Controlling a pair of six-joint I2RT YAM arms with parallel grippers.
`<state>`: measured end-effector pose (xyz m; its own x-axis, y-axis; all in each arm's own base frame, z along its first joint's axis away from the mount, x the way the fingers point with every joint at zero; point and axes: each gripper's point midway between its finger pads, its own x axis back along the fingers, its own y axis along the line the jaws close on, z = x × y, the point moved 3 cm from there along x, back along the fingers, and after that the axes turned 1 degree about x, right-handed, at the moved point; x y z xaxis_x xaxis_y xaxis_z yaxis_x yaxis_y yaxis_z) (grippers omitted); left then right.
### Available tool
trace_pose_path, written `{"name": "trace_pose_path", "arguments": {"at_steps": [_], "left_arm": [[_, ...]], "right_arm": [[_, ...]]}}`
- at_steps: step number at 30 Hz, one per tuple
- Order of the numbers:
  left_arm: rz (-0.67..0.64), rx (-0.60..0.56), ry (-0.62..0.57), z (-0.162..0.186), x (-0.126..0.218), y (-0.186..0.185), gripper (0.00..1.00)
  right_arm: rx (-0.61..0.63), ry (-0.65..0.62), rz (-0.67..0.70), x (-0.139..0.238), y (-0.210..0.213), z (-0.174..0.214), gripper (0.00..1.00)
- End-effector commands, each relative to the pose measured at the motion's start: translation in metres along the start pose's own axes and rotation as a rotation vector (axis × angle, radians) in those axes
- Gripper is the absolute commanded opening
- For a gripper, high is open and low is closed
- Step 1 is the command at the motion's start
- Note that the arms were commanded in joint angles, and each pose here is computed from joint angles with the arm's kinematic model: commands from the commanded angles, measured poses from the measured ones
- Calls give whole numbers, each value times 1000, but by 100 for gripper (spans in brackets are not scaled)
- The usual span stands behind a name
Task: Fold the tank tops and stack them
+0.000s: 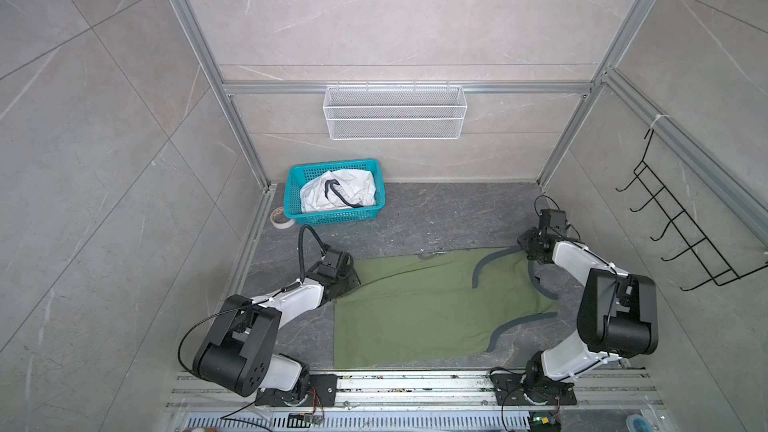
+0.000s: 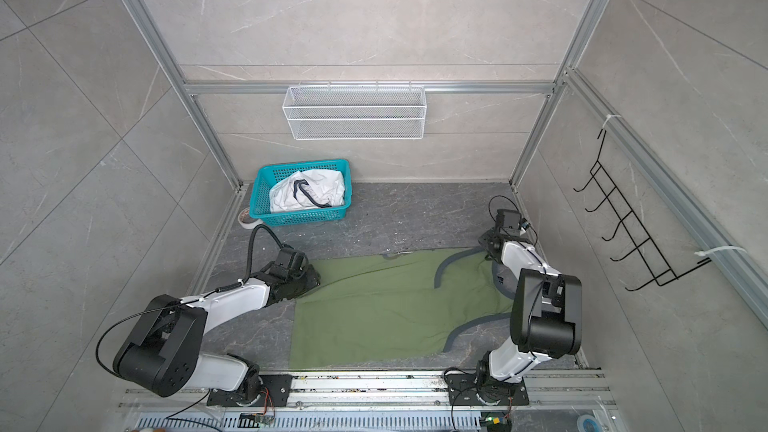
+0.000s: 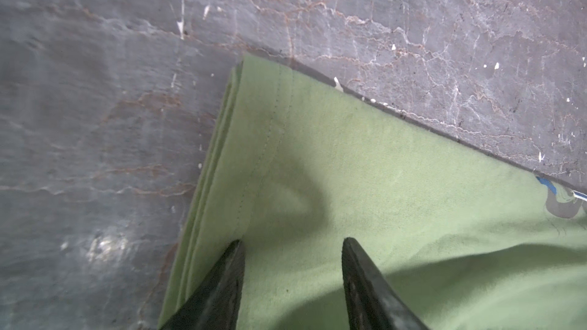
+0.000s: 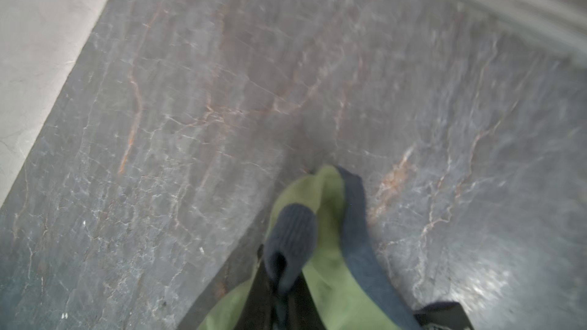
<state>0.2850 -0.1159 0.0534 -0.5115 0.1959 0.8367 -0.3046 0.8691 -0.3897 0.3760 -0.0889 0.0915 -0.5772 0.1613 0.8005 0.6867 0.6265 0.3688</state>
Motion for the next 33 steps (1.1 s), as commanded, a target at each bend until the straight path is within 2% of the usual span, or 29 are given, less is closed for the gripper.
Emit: {"name": "trace_pose_path", "arguments": {"at_steps": [1,9,14,18,21,29,33], "left_arm": [[-99,22,49,14,-1,28,54],[-60,-5,71,16,0,22,54],[-57,-18,67,14,5,20,54],[-55,-35,72,12,8,18,55],[-34,-46,68,8,13,11,60],[41,-101,10,-19,52,-21,69],[74,-152,10,-20,61,-42,70]], "right_arm": [[-84,-31,-134,0,5,-5,12],[-137,-32,-202,-12,1,0,17],[-232,-49,-166,-11,-24,2,28],[-280,-10,-96,-11,-44,3,38],[-287,8,-74,-8,-48,2,46],[-193,-40,-64,36,-44,-8,53],[-47,2,-134,53,-19,9,56]]}}
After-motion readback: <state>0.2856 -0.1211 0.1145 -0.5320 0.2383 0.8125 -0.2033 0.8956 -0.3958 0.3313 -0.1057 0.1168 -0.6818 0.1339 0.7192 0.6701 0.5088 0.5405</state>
